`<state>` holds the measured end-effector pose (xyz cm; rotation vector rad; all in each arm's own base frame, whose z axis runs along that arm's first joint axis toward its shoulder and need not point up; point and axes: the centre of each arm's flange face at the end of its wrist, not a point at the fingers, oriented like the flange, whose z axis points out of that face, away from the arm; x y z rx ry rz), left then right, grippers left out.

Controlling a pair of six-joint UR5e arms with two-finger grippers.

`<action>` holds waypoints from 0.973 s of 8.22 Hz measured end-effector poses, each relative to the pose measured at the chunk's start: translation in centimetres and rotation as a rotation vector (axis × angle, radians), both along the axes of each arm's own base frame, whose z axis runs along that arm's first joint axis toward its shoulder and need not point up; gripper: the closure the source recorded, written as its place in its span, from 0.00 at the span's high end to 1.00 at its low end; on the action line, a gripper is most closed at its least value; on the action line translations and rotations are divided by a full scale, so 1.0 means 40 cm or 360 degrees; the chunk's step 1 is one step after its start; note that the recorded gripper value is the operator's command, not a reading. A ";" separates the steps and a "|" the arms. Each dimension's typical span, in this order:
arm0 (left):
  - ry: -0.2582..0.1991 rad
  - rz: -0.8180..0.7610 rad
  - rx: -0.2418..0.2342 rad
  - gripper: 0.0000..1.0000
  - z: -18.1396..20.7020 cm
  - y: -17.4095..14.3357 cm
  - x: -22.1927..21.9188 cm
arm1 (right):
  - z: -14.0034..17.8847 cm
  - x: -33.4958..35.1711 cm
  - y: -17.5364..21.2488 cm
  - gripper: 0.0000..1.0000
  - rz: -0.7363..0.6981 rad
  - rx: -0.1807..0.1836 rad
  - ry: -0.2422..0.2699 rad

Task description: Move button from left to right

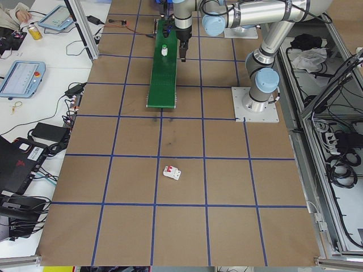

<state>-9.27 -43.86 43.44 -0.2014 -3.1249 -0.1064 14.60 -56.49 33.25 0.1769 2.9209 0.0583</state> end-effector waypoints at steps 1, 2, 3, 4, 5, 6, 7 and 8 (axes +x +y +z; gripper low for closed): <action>-0.0002 0.0001 0.0000 1.00 0.000 0.000 0.001 | 0.001 0.015 0.000 1.00 -0.0012 -0.0010 0.0000; -0.0005 0.0001 -0.0004 1.00 0.003 0.003 0.001 | -0.001 0.041 0.001 1.00 -0.0028 -0.0024 0.0002; -0.0005 0.0000 -0.0008 1.00 0.006 0.004 0.001 | -0.004 0.078 0.004 1.00 -0.0023 -0.0045 0.0012; -0.0004 -0.0001 -0.0010 1.00 0.007 0.005 0.001 | -0.008 0.107 0.007 1.00 -0.0027 -0.0058 0.0018; -0.0004 -0.0006 -0.0011 1.00 0.007 0.004 0.002 | -0.011 0.125 0.007 1.00 -0.0041 -0.0066 0.0018; -0.0004 -0.0007 -0.0021 1.00 0.012 0.003 0.003 | -0.017 0.140 0.006 1.00 -0.0047 -0.0076 0.0018; -0.0007 -0.0008 -0.0024 1.00 0.014 0.003 0.004 | -0.034 0.155 0.001 1.00 -0.0042 -0.0081 0.0022; -0.0010 -0.0010 -0.0025 1.00 0.016 0.005 0.005 | -0.065 0.165 -0.011 1.00 -0.0032 -0.0086 0.0030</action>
